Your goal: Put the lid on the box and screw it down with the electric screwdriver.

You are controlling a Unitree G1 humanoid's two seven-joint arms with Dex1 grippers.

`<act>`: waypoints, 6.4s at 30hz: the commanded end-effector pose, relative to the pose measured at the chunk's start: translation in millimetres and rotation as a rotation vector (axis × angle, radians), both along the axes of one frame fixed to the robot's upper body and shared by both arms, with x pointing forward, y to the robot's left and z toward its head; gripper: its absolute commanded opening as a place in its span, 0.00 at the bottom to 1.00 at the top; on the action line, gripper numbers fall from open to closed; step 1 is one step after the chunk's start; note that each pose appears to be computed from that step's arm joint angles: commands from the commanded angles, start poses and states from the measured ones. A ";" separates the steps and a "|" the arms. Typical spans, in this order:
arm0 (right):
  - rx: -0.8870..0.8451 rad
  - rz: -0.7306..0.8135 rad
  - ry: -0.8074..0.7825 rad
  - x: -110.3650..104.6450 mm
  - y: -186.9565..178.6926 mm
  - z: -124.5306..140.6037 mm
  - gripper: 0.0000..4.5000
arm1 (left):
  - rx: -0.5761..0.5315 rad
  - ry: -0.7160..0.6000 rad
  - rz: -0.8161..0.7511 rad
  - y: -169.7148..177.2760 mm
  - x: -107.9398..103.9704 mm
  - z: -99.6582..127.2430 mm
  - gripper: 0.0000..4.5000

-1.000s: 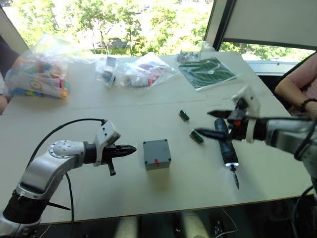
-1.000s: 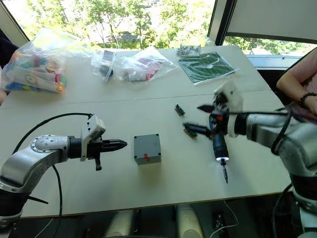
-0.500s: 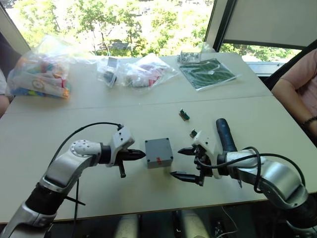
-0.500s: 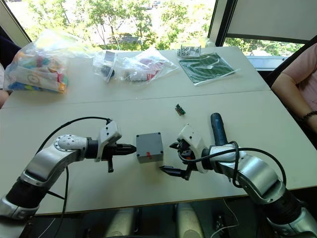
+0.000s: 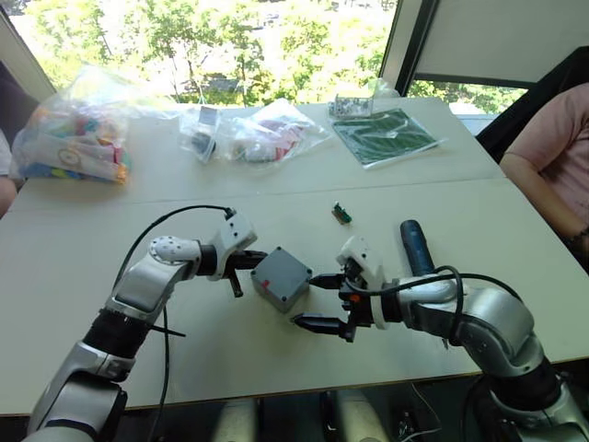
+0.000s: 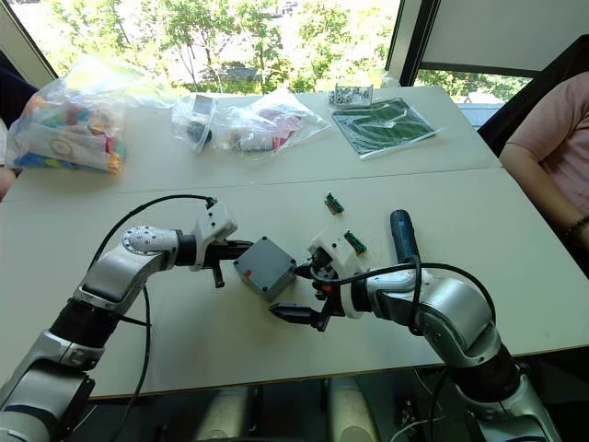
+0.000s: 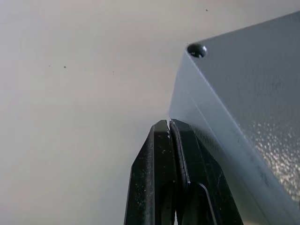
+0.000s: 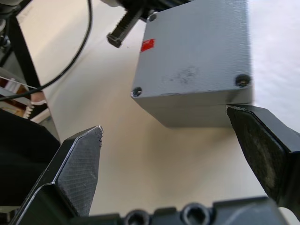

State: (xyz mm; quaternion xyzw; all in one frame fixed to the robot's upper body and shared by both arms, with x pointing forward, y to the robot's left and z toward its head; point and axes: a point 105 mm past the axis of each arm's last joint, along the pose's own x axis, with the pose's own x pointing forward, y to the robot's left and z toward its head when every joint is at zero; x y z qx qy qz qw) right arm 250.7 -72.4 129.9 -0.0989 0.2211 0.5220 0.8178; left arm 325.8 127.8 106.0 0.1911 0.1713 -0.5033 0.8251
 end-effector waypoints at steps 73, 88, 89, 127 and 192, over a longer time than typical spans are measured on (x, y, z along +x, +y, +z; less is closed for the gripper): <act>0.016 -0.489 -0.309 95.5 -76.0 2.2 0.54 | -0.169 -0.010 -0.154 -21.6 -48.1 67.1 0.00; 0.001 -0.491 -0.312 99.4 -76.8 -1.5 0.03 | -0.162 -0.017 -0.148 -20.1 -47.7 66.1 0.00; -0.004 -0.493 -0.317 99.5 -78.1 -1.1 0.03 | -0.162 -0.016 -0.147 -20.0 -47.6 65.7 0.00; -0.027 -0.485 -0.311 102.8 -78.8 -2.2 0.09 | -0.163 -0.020 -0.139 -22.3 -47.7 59.0 0.00; 0.172 -0.113 -0.289 64.3 14.3 30.7 0.01 | -0.146 0.010 -0.049 6.1 -47.0 49.7 0.00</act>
